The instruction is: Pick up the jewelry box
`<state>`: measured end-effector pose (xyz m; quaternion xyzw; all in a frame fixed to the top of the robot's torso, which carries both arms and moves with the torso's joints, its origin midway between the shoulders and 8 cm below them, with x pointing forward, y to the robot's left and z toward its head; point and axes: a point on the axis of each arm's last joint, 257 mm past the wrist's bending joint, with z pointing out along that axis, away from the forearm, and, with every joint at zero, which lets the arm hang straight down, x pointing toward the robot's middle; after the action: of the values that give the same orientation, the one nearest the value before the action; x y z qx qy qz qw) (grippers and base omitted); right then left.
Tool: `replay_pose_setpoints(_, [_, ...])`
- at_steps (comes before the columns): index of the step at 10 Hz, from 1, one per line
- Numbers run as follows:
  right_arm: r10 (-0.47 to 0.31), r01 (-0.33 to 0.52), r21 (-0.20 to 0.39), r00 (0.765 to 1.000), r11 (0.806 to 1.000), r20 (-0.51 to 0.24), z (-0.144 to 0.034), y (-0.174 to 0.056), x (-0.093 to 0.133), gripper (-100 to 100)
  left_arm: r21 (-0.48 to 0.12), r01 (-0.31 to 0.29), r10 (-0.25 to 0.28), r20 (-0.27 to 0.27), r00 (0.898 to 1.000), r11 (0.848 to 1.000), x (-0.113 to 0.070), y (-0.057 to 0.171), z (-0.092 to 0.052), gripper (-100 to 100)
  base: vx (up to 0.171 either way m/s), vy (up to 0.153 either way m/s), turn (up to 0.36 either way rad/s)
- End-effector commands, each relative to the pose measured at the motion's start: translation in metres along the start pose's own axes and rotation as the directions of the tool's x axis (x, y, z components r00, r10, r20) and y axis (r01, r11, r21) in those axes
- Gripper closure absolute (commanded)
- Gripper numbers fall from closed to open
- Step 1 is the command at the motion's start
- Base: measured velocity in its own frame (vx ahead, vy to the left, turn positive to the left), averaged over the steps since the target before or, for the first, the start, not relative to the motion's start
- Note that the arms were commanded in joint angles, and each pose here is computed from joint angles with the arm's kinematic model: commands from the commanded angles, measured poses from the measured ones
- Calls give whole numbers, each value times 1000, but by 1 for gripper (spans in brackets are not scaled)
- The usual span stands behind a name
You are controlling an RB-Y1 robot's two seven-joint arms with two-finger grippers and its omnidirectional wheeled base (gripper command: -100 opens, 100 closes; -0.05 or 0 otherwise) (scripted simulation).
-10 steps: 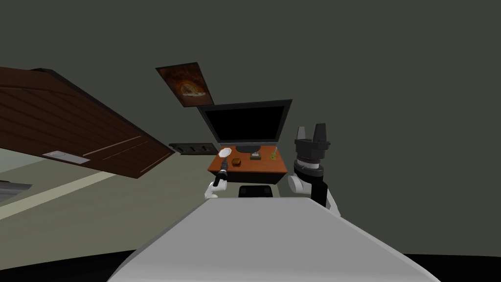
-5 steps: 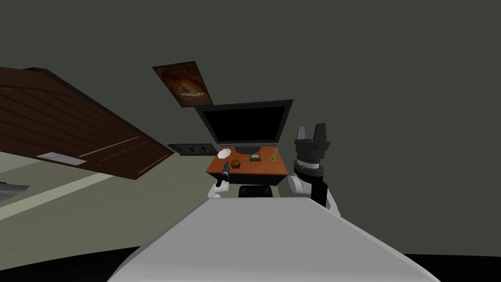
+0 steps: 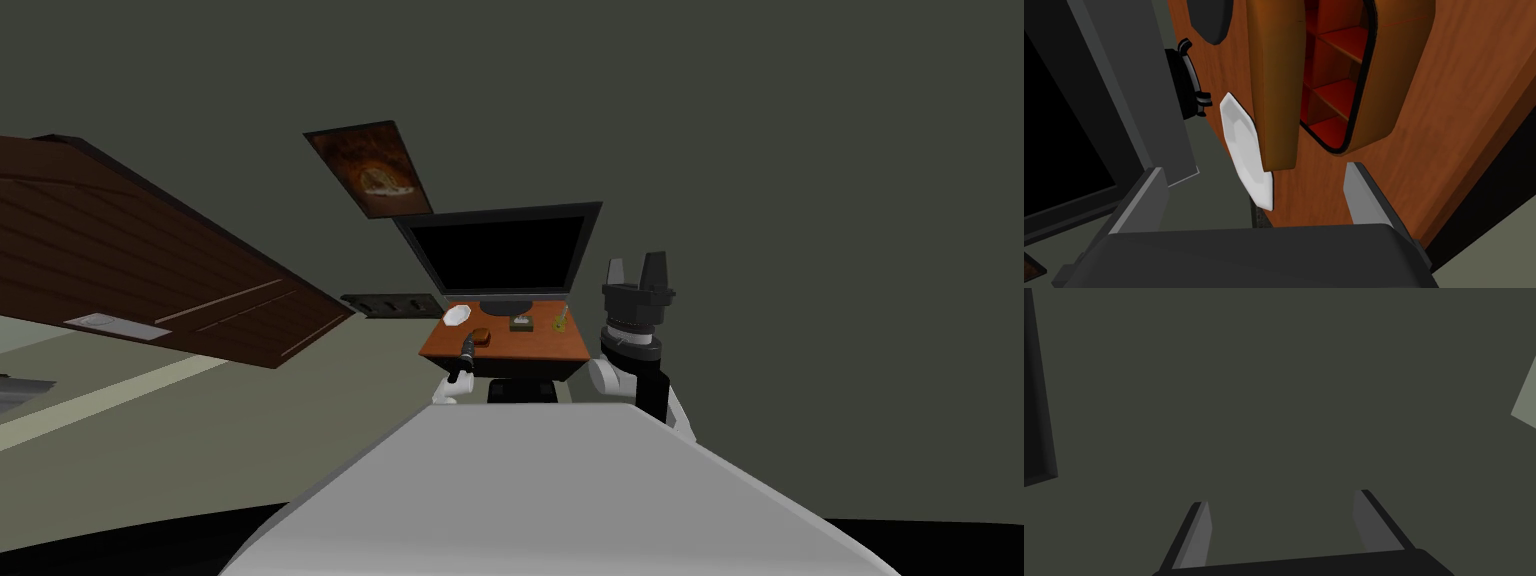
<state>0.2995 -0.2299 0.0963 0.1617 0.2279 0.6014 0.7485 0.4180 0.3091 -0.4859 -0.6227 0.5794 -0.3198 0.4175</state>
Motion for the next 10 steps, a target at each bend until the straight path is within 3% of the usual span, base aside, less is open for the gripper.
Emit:
replay_pose_setpoints(1, [0, 0, 0, 1000, 1000, 0, 0, 0, 0, 0, 0, 1, -1, 1, 1000, 1000, 0, 8, -3, -100, 18, 25, -72])
replay_pose_setpoints(10, [0, 0, 0, 1000, 1000, 0, 0, 0, 0, 0, 0, 1, -1, 1, 1000, 1000, 0, 12, -4, -100, 5, 7, -21])
